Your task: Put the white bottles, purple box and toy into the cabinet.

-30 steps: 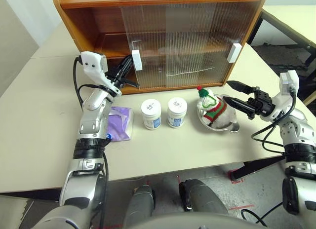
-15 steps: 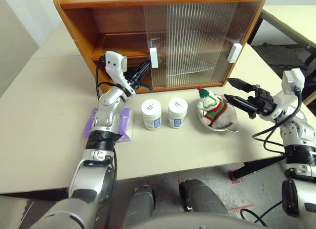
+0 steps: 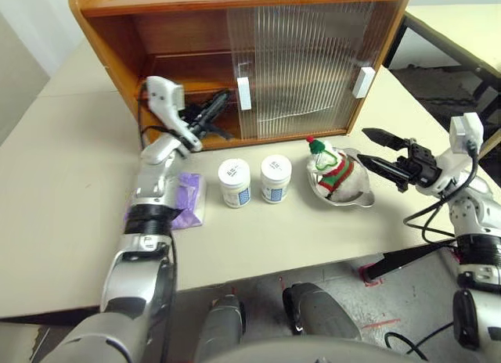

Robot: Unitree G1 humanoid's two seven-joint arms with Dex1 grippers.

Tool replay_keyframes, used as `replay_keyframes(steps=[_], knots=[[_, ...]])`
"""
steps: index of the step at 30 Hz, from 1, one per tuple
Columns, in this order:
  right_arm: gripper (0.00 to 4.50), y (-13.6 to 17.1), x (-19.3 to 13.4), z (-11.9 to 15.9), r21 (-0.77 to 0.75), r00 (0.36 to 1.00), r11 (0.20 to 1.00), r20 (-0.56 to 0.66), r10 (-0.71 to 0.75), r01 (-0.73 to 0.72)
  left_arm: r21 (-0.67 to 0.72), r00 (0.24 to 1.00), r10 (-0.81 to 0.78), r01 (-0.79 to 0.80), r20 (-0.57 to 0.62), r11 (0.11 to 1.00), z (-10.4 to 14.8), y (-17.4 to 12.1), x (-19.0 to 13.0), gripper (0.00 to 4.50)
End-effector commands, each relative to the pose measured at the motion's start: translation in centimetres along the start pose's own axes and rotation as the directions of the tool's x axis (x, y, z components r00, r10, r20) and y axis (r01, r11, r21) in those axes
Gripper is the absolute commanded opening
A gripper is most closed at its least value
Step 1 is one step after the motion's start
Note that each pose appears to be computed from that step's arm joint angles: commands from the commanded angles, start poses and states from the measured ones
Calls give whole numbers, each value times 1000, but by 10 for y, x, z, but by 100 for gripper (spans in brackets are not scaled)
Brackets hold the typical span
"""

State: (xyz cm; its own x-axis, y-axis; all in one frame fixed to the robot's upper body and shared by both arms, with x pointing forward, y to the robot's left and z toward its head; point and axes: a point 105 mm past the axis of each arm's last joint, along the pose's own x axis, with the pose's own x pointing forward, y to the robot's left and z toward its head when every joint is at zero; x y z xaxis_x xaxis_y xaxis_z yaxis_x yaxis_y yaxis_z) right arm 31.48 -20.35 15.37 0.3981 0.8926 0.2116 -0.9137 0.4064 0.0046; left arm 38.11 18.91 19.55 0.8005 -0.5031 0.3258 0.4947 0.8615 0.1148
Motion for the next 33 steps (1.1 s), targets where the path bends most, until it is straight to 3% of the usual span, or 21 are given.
replay_keyframes(steps=[1,2,8,11,15,19,26,29,33], knots=[[450,-3,-4,1,-10,1000,1000,-11,-8,7,-38,1000,-10,10,-2,999,15,10,-31,3],[450,-3,-3,0,-10,1000,1000,-12,-6,6,-52,999,-19,18,-26,999,16,11,-40,3],[450,-4,1,-2,-6,1000,1000,-20,2,-3,-153,985,-17,-10,-173,988,24,15,-92,207],[450,-5,1,-5,-4,999,1000,-32,5,-5,-237,975,103,-149,-196,960,31,32,-124,312],[450,-7,-3,-3,-23,999,1000,-42,3,-4,-233,905,243,-334,-349,913,22,50,-165,449],[450,-8,0,-1,-39,999,999,-36,-3,1,-260,806,251,-440,-536,859,7,48,-196,449],[450,-9,1,-3,-49,999,999,-40,-10,8,-353,797,184,-445,-576,823,3,36,-204,449],[450,-11,2,-1,-60,999,998,-39,-15,13,-375,736,122,-471,-666,799,-15,25,-215,449],[450,-13,1,0,-64,999,998,-38,-24,21,-287,572,99,-545,-814,788,-47,20,-245,350]])
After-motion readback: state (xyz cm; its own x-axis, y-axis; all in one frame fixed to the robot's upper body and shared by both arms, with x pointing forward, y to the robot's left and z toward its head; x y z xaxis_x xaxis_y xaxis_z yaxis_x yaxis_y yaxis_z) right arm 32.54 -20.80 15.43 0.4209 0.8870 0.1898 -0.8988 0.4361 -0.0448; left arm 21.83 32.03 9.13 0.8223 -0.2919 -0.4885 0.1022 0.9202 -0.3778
